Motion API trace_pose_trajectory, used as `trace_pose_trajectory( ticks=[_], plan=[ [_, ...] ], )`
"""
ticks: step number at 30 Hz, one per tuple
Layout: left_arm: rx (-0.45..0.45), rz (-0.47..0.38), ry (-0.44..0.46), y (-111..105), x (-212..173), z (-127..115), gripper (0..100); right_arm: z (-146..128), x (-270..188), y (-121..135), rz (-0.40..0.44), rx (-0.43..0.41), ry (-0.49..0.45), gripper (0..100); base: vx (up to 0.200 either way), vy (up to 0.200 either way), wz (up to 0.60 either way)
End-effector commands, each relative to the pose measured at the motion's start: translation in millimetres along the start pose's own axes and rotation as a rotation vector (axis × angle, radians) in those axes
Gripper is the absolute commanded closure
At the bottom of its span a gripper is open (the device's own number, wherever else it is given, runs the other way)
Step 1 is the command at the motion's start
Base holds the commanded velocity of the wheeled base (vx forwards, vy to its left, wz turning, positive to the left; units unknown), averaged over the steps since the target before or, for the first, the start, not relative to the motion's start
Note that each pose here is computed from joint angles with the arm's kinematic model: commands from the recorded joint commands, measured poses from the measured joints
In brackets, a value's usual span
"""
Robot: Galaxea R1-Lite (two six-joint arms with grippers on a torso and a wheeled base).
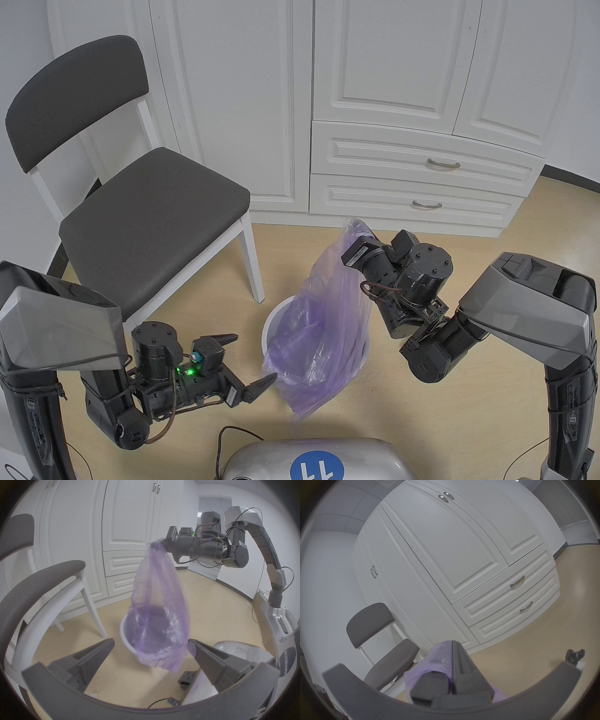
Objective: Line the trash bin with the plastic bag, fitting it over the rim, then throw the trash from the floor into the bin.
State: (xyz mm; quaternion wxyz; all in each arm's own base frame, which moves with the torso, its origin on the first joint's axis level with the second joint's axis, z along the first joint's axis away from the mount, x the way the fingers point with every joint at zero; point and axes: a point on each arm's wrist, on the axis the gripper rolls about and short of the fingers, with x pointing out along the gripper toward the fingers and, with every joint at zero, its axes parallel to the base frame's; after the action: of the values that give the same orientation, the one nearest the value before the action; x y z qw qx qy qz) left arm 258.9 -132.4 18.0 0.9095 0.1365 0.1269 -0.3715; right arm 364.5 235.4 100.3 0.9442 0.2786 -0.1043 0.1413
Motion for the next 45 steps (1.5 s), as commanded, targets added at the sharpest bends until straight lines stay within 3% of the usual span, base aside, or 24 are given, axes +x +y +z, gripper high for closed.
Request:
trace_pose_trajectory(
  ticks=[1, 8, 16, 28, 35, 45],
  plan=[
    [-0.013, -0.036, -0.020, -25.7, 25.6, 4.7, 0, -5.6, -3.5, 12.4, 0.025, 0.014, -0.005, 100, 0.000, 0.000, 0.00],
    [-0.033, 0.161, -0.086, -40.7, 88.9, 9.4, 0, -10.1, -7.5, 20.1, 0.030, 0.014, 0.003, 100, 0.000, 0.000, 0.00],
    [-0.024, 0.151, -0.156, -48.9, 105.1, 29.6, 0, -20.2, -14.8, 32.8, 0.055, 0.014, 0.028, 100, 0.000, 0.000, 0.00],
    [-0.004, 0.107, -0.181, -75.9, 97.3, 37.2, 0, -34.5, -11.4, 34.6, 0.020, -0.024, 0.011, 100, 0.000, 0.000, 0.00],
    [0.004, 0.092, -0.173, -80.8, 83.8, 41.1, 0, -32.7, -11.3, 36.2, 0.022, -0.022, 0.006, 100, 0.000, 0.000, 0.00],
    [0.019, 0.104, -0.115, -77.2, 123.9, 18.6, 0, -29.1, -16.6, 46.2, 0.039, -0.033, 0.008, 100, 0.000, 0.000, 0.00]
  ],
)
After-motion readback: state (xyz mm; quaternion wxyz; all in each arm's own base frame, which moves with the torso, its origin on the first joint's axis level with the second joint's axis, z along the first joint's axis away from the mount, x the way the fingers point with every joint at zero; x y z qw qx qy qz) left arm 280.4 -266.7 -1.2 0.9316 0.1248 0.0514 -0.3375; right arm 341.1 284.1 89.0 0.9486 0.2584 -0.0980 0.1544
